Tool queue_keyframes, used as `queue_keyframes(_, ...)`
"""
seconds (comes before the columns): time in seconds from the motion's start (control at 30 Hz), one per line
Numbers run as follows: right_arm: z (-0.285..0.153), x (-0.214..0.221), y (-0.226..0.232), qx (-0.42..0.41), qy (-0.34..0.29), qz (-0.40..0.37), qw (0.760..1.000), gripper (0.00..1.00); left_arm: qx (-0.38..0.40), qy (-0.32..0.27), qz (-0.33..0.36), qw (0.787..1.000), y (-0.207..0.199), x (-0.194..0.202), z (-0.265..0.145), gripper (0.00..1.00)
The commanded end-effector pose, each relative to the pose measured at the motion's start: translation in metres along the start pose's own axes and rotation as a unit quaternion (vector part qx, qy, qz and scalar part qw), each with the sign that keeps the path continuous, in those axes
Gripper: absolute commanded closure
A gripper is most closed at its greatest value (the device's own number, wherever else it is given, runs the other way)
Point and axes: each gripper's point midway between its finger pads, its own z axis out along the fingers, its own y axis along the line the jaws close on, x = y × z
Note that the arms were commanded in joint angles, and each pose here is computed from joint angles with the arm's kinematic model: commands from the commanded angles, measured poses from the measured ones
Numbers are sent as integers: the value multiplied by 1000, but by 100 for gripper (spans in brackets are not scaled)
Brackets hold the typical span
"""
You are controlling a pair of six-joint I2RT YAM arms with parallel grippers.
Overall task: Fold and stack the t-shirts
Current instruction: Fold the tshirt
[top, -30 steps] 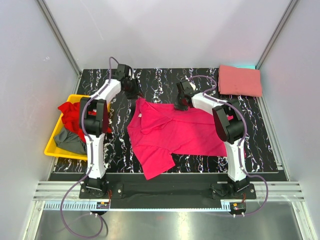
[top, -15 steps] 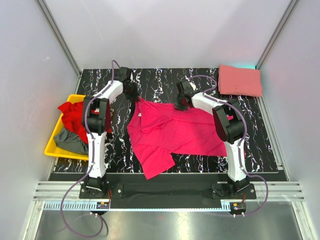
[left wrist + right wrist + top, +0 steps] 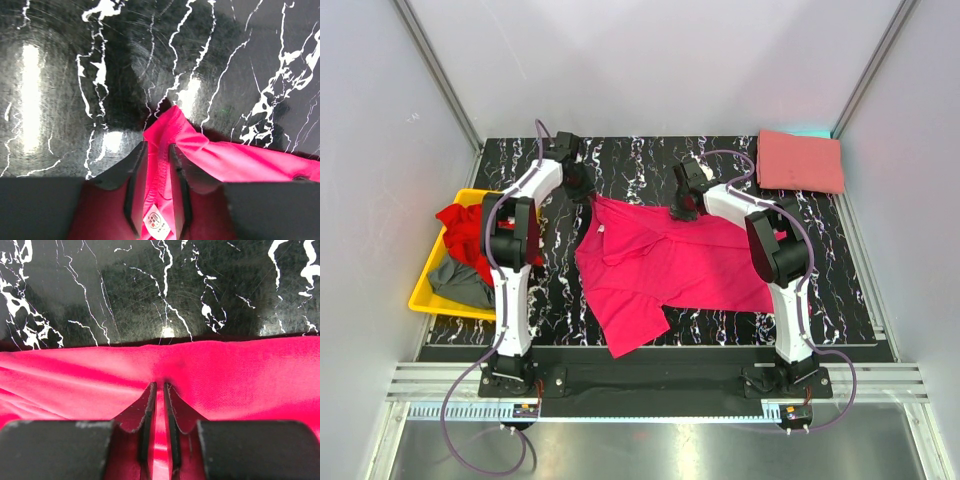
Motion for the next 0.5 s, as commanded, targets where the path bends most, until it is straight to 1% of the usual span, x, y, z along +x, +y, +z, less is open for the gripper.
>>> queue_keyframes(0.0,7,-3,-17,31,-3,-8,999,82,20,-24,-10,999,-9,-16,-22,69)
queue_keyframes(0.03,5,-8,-11,21,-6,-12,1000,81,28,-29,-6,999,-12,-19,-28,65)
queue_keyframes(0.1,-2,-15,-4,14,-7,-17,1000,80,33,-37,-2,999,-16,-22,-38,61)
queue_keyframes(0.17,-17,-26,4,11,-12,-16,1000,77,28,-56,10,998,-17,-29,-57,58)
queue_keyframes(0.2,-30,-34,10,2,-22,-13,1000,75,22,-60,17,998,-14,-28,-62,57)
queue_keyframes(0.23,-37,-34,11,2,-21,-6,1000,71,23,-75,23,997,-17,-31,-79,56)
queue_keyframes(0.27,-43,-36,14,-3,-23,-4,1000,67,20,-80,27,996,-16,-29,-86,55)
queue_keyframes(0.3,-48,-36,16,-5,-25,0,1000,66,19,-88,35,995,-18,-26,-92,54)
queue_keyframes(0.37,-61,-34,19,-3,-28,9,1000,65,20,-87,46,995,-16,-9,-105,54)
queue_keyframes(0.4,-65,-27,23,-4,-23,6,1000,65,29,-85,52,995,-20,0,-108,54)
queue_keyframes(0.43,-68,-19,22,2,-12,13,1000,65,32,-74,51,995,-15,18,-112,54)
queue_keyframes(0.47,-71,-12,23,5,-6,16,1000,66,45,-81,53,994,-19,24,-113,54)
